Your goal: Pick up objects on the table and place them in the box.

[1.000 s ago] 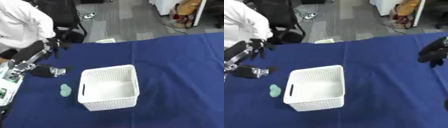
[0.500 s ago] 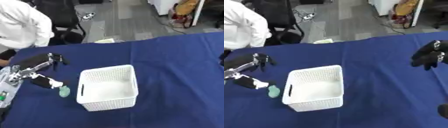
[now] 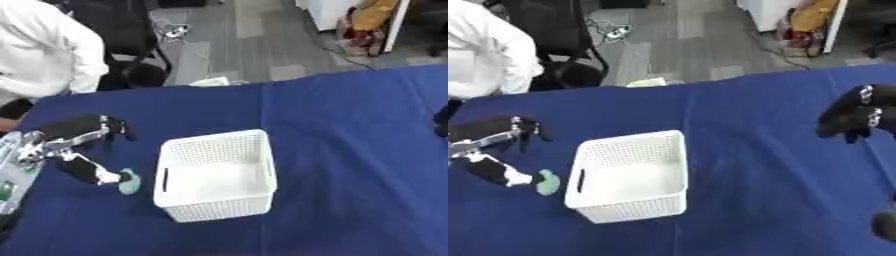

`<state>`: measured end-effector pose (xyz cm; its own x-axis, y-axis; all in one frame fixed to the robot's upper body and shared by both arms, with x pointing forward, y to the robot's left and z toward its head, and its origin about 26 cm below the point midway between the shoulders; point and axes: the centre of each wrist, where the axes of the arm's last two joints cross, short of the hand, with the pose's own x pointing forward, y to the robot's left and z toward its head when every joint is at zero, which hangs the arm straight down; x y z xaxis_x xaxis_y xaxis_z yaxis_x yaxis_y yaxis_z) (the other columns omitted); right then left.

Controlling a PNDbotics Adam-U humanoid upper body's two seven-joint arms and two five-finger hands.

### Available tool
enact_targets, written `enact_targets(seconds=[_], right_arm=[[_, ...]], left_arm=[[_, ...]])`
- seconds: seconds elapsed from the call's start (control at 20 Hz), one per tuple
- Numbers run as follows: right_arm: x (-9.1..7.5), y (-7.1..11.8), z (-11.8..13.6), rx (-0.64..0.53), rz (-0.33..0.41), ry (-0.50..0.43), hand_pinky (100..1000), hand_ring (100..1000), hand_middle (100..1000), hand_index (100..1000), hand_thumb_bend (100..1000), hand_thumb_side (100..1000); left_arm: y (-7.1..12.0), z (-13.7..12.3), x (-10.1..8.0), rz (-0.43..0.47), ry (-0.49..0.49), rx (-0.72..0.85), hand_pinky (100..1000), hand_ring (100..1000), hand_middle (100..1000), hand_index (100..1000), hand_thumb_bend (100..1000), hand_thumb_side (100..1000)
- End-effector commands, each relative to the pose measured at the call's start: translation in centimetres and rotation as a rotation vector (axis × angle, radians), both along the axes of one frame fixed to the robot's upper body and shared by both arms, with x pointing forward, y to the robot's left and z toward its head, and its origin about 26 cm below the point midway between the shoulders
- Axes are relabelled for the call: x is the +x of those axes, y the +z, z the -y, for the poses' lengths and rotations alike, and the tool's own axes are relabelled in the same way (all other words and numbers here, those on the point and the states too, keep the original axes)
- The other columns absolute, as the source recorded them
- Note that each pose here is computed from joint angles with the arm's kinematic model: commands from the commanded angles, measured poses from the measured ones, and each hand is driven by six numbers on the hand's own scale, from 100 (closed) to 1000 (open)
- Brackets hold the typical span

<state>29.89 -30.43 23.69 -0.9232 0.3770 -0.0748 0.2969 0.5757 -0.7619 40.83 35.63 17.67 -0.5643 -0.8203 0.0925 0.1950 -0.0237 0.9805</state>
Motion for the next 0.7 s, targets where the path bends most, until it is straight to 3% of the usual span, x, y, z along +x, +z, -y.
enact_targets(seconds=[0.05, 0.3, 0.7], right_arm=[[-0.33, 0.87, 0.23, -0.03, 0.021, 0.0, 100, 249, 515, 594, 692, 1000], [-0.32, 0.91, 0.21, -0.034, 0.02, 0.001, 100, 249, 515, 594, 693, 1000], [-0.3, 0.94, 0.16, -0.039, 0.018, 0.003, 100, 249, 515, 594, 695, 1000]], left_arm=[[1.7, -1.05, -0.06, 0.014, 0.015, 0.044, 253, 474, 741, 835, 1000, 347], [1.21, -1.53, 0.17, -0.031, 0.038, 0.063, 215, 487, 760, 837, 1000, 280], [0.76, -1.7, 0.52, -0.073, 0.042, 0.086, 203, 461, 758, 838, 1000, 278]])
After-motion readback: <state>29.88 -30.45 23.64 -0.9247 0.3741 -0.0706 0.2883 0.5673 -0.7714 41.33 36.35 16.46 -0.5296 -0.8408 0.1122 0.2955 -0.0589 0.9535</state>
